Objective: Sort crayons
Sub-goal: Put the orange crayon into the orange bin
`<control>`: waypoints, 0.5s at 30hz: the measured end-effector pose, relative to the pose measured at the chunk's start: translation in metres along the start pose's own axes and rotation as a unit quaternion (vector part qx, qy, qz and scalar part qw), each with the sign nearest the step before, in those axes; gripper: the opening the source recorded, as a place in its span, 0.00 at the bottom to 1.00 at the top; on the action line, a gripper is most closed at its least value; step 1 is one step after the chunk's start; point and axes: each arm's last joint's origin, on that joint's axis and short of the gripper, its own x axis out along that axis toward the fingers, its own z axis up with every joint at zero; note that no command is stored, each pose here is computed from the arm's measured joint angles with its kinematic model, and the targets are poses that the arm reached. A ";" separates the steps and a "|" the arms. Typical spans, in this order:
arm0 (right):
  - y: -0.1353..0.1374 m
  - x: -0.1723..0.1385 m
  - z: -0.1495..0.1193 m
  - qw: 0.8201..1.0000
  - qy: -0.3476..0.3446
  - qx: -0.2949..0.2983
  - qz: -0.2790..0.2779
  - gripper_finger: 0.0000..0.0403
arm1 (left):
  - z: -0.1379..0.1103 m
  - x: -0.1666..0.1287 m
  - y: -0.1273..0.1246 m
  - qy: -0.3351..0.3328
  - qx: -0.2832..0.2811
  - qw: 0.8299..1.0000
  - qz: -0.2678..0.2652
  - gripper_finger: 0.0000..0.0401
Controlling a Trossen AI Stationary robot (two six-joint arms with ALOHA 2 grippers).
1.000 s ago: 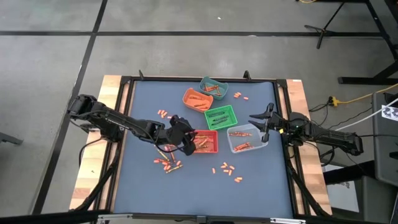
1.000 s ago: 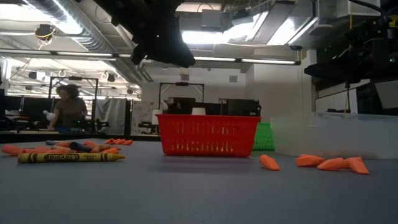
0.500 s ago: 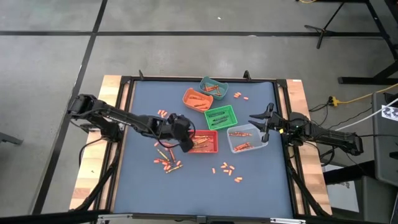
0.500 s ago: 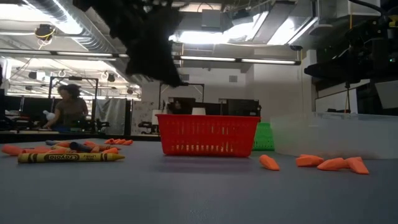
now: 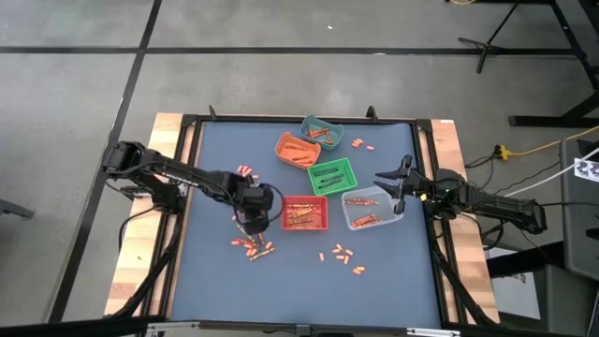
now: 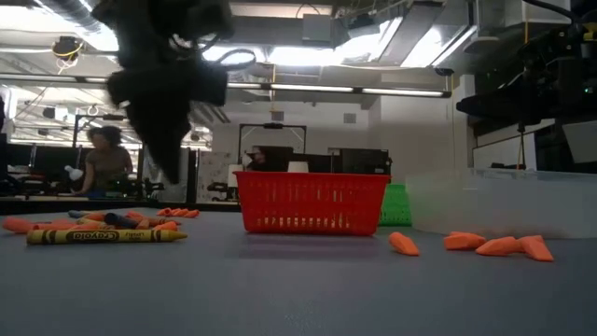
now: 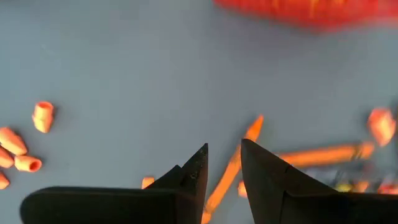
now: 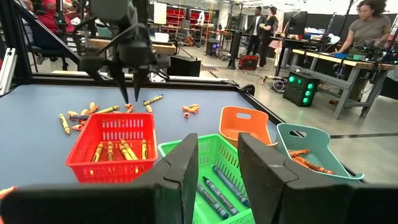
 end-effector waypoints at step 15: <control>0.000 0.000 0.000 1.000 0.000 0.000 0.000 0.28 | -0.043 0.030 0.010 0.065 0.033 0.997 0.017 0.20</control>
